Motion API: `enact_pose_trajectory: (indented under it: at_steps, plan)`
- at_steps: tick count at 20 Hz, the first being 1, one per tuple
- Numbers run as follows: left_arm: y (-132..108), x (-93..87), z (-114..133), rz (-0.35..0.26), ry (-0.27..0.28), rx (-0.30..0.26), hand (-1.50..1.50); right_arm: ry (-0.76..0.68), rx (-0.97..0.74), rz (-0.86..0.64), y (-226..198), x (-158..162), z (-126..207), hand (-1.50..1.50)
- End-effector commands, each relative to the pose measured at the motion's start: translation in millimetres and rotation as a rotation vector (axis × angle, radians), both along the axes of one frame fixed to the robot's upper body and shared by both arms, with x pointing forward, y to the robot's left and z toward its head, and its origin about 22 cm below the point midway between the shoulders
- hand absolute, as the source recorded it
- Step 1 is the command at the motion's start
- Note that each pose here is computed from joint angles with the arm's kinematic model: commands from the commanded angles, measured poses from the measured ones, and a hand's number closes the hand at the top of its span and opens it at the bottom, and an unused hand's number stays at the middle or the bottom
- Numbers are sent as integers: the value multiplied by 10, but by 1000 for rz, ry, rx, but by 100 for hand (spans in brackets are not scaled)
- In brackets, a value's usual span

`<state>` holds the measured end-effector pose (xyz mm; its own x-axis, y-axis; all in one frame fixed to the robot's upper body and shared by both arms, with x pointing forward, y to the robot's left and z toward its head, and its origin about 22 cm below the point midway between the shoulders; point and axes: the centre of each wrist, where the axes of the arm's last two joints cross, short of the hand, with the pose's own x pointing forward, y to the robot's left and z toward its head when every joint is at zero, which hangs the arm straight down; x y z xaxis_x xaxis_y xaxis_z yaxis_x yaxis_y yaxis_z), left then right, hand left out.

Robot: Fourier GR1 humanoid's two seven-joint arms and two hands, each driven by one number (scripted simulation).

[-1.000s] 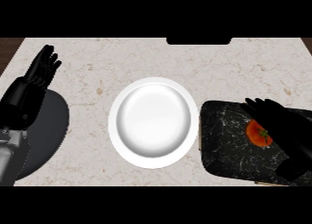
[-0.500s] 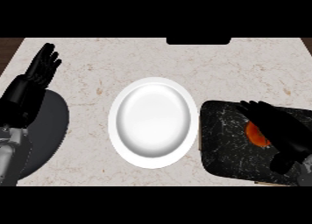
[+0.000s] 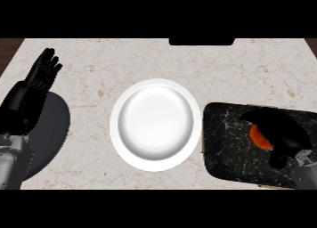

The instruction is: Pick the tomato from the tray and place it in the plate

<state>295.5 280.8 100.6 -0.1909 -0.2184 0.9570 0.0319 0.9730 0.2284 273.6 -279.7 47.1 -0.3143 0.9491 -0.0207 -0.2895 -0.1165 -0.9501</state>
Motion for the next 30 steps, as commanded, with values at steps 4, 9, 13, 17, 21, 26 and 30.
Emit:
enact_pose_trajectory:
  at_steps: [4, 9, 13, 17, 21, 26, 30]
  plan:
    - [57, -124, -49, -8, 3, 8, 0, -231, 76, 77, 95, 187, 49, 150]
    - [105, -33, -14, 34, 24, -1, 0, -287, 76, -235, -9, -310, -124, 150]
    - [357, -141, -62, 144, 28, 23, 0, -115, -7, -778, -588, -795, -548, 150]
    - [359, -144, -27, 137, 22, 24, 0, -237, 64, -905, -329, -1203, -309, 150]
    - [229, -140, -44, 95, 11, 3, 0, -338, 223, -896, 130, -1588, 159, 150]
    - [96, -50, 30, 40, 8, -1, 0, -499, 459, -769, 691, -1797, 642, 150]
    - [106, -105, 3, 0, 9, -5, 0, -541, 598, -710, 1008, -1922, 1003, 150]
